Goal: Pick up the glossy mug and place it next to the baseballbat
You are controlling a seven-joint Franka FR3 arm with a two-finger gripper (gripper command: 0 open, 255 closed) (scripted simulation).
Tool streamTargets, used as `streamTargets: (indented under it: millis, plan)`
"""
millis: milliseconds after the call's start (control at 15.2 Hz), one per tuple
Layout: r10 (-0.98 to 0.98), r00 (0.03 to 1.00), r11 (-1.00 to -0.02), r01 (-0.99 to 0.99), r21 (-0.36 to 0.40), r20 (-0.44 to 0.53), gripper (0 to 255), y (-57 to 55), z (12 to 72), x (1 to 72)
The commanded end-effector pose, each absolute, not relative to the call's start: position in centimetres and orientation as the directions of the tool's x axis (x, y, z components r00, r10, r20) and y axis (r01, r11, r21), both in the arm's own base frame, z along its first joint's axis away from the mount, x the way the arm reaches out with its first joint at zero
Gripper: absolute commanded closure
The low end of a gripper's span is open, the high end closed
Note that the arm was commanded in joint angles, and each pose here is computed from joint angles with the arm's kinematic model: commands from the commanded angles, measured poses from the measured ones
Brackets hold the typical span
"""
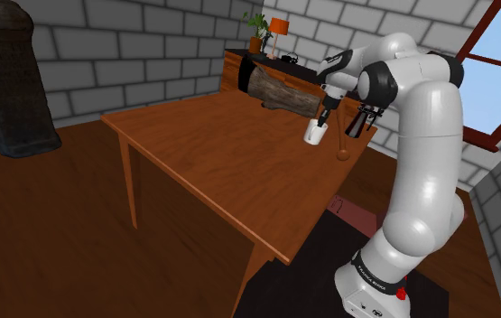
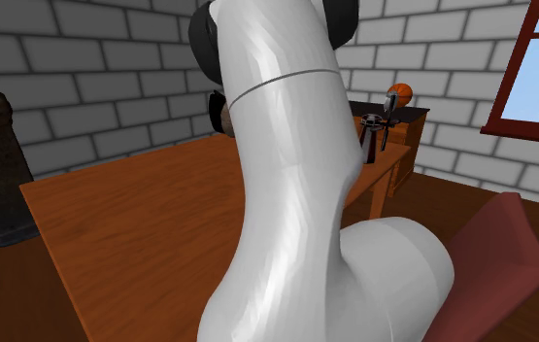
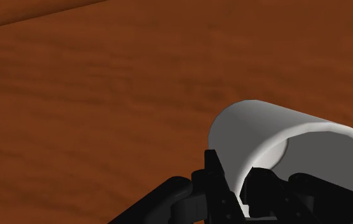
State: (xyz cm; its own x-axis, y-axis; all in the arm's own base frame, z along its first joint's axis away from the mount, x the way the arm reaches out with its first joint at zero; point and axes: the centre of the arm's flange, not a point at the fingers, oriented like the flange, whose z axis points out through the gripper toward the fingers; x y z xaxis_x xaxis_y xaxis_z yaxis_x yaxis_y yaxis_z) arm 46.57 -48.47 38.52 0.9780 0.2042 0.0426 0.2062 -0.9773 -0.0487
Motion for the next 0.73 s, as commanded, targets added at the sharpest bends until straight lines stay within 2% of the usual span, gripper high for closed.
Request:
streamTargets:
  millis: [0,660]
  plan:
    - [0.204,0.978,-0.977,0.206,-0.048,0.043,255,-48.5,37.5,46.6]
    - [0.204,0.978,-0.977,0.206,-0.048,0.043,255,-48.5,36.0,46.6]
